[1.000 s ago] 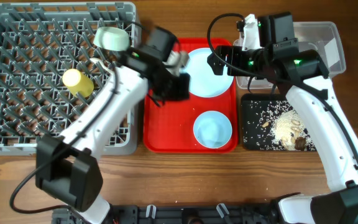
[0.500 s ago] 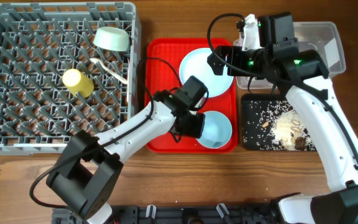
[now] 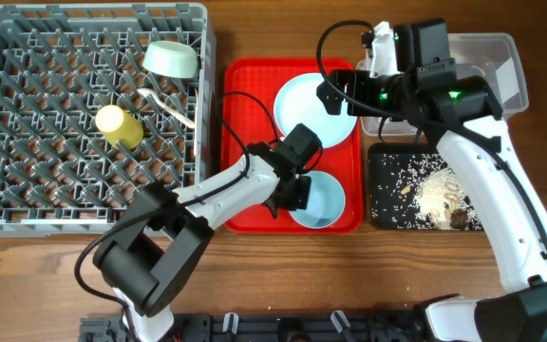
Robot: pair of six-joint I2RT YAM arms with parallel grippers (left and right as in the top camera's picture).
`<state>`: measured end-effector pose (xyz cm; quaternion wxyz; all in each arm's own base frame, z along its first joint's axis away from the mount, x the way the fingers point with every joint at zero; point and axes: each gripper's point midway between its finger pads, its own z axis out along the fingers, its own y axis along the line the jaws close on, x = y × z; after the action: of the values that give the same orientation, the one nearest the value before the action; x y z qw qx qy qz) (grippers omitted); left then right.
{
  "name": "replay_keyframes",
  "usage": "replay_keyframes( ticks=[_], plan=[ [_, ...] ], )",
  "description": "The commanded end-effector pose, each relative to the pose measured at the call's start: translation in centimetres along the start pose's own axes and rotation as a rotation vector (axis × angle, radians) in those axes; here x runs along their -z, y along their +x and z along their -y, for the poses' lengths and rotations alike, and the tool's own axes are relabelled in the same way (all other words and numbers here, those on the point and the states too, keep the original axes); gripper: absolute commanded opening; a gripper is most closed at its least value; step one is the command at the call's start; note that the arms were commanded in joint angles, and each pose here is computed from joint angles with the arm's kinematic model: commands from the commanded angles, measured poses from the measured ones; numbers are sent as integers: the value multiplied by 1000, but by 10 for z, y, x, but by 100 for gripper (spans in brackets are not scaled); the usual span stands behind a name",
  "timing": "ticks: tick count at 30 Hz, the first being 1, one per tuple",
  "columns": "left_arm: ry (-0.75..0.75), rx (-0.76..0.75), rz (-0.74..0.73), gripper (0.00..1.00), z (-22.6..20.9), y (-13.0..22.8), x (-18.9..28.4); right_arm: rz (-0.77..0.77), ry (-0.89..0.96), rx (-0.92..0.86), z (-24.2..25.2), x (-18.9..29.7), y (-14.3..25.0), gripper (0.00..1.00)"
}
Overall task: Sort waste into correct bins and load items into the dishwasher rack
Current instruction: 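Lower the left gripper and grasp the light-blue bowl's rim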
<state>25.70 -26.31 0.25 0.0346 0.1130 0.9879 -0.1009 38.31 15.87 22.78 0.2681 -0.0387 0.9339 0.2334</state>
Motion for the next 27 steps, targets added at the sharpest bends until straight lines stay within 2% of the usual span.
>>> replay_keyframes(
  ticks=[1, 5, 6, 7, 8, 11, 12, 13, 14, 16, 18, 19, 20, 22, 27],
  plan=[
    [-180, 35, 119, 12, -39, -22, 29, -16, -12, -9, -1, -5, 2, 100],
    [-410, 114, 338, 21, -95, -58, 87, -16, -12, -9, -1, -5, 2, 100],
    [-440, 135, 376, 27, -105, -65, 96, -16, -12, -9, -1, -5, 2, 100],
    [-441, 159, 402, 49, -111, -70, 102, -16, -12, -9, -1, -5, 2, 100],
    [-424, 177, 412, 58, -114, -74, 103, -16, -12, -8, -1, -5, 2, 100],
    [-420, 194, 441, 63, -121, -84, 107, -16, -12, -8, -1, -5, 2, 100],
    [-417, 203, 456, 62, -123, -87, 111, -16, -12, -9, -1, -5, 2, 100],
    [-394, 206, 459, 55, -120, -88, 114, -16, -12, -9, -1, -5, 2, 100],
    [-330, 189, 437, 43, -109, -85, 115, -16, -12, -8, -1, -5, 2, 100],
    [-13, 49, 309, 26, -47, -64, 112, -16, -12, -9, -1, -5, 2, 100],
    [164, -95, 229, 20, -7, -45, 112, -16, -12, -9, -1, -5, 2, 100],
    [197, -132, 200, 18, 4, -36, 111, -16, -12, -9, -1, -5, 2, 100],
    [187, -154, 166, 31, 10, -25, 105, -16, -12, -8, -1, -5, 2, 100],
    [172, -182, 129, 44, 16, -12, 95, -16, -12, -9, -1, -5, 2, 100],
    [165, -248, 64, 45, 31, 12, 62, -16, -12, -8, -1, -5, 2, 100]
  ],
)
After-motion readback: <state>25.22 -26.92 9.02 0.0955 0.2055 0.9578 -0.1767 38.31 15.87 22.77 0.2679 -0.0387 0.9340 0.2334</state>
